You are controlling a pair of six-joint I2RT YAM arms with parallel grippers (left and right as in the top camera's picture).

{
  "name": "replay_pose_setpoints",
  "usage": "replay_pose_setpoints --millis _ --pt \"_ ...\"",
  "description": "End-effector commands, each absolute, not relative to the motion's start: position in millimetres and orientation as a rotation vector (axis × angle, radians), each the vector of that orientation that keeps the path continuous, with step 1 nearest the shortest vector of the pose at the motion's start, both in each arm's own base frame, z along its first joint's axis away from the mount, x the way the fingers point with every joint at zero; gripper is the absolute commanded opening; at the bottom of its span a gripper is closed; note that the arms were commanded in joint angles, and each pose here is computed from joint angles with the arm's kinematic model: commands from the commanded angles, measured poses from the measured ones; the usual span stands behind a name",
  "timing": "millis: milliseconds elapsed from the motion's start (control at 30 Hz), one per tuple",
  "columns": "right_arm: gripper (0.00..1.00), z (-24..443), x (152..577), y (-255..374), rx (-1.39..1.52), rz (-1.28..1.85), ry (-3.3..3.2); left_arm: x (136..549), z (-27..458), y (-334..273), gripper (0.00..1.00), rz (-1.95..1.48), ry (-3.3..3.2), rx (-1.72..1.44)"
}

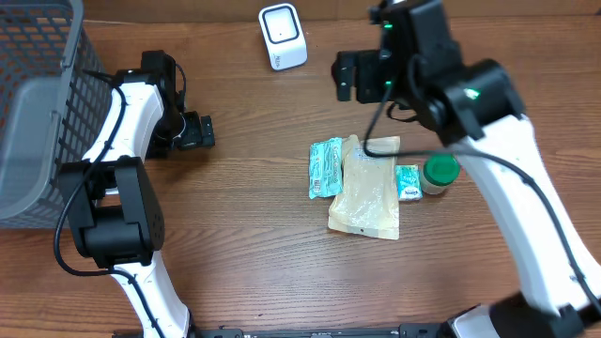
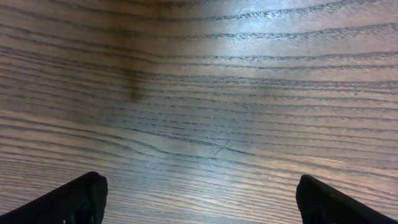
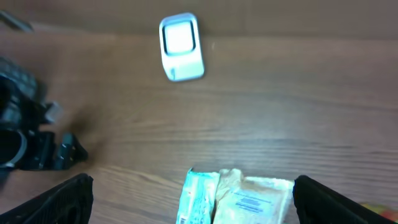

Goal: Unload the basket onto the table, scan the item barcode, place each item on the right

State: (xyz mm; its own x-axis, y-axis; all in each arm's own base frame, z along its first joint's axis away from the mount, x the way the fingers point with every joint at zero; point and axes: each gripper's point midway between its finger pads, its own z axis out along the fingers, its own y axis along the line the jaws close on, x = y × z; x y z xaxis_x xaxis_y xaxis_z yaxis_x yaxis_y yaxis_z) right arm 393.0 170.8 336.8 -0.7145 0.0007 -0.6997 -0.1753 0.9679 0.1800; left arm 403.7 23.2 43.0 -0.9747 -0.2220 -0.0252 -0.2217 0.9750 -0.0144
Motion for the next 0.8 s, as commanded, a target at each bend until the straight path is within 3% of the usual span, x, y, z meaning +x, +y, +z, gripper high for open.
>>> replay_pose_setpoints --millis 0,233,400,767 --pt "1.0 387.7 367.5 144.9 -0.107 0.253 2.217 407.6 49.7 26.7 0.99 -0.003 3.072 -0.373" --pt "1.0 445.8 325.9 103.1 -0.096 0.218 2.05 407.6 49.7 26.7 1.0 -0.003 3.072 -0.373" --pt "1.0 461.8 299.9 69.2 -0.024 0.239 2.015 407.6 49.7 26.7 0.99 -0.003 3.072 -0.373" --pt "1.0 436.0 245.7 42.1 0.028 0.249 1.889 407.6 49.7 26.7 1.0 -0.003 3.072 -0.373"
